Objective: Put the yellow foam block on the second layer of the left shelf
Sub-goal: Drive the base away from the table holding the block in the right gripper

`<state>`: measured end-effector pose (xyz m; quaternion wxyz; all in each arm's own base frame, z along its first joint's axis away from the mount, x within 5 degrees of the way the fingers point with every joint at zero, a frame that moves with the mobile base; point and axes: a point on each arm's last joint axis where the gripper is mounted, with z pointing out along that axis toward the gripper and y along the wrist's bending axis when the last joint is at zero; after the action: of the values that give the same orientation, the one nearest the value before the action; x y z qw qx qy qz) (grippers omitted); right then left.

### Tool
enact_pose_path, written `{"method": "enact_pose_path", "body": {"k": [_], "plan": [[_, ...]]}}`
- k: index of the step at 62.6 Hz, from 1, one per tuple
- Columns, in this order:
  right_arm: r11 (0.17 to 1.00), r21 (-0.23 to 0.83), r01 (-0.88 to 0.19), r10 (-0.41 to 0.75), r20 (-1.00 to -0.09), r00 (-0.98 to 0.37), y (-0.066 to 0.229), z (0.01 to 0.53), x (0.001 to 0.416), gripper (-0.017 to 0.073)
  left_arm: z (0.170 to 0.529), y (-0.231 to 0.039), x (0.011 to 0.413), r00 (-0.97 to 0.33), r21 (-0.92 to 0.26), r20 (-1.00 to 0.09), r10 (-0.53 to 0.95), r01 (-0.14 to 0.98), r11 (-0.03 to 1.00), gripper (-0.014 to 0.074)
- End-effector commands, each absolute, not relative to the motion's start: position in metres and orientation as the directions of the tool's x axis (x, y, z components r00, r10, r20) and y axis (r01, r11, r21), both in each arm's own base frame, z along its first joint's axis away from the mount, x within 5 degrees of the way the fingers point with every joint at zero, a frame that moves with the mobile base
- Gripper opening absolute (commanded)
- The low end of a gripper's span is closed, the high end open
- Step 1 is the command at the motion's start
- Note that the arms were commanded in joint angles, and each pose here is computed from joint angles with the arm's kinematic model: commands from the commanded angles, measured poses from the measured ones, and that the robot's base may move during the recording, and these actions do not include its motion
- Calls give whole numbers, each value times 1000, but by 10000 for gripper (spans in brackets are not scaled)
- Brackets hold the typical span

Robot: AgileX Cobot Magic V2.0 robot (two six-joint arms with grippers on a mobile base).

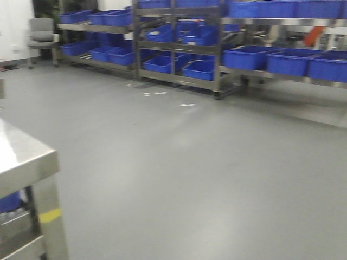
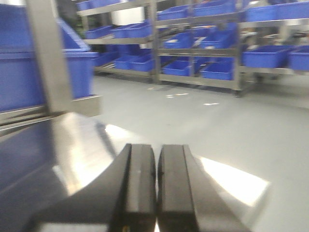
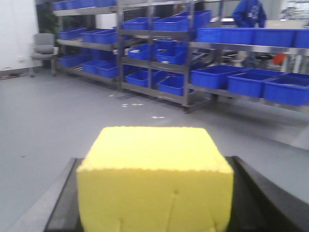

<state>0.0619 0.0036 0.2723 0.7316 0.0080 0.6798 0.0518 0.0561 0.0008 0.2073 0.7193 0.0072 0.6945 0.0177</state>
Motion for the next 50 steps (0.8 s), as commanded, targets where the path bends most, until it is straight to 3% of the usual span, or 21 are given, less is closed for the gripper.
{"method": "enact_pose_path", "body": {"k": [1,50], "plan": [[995,76,-68,88,-979,184,3,290,60,454,208,1,55,113,26,-993,28,-19,999,124],[995,76,-68,88,-979,184,3,290,60,454,208,1,55,113,26,-993,28,-19,999,124]]}}
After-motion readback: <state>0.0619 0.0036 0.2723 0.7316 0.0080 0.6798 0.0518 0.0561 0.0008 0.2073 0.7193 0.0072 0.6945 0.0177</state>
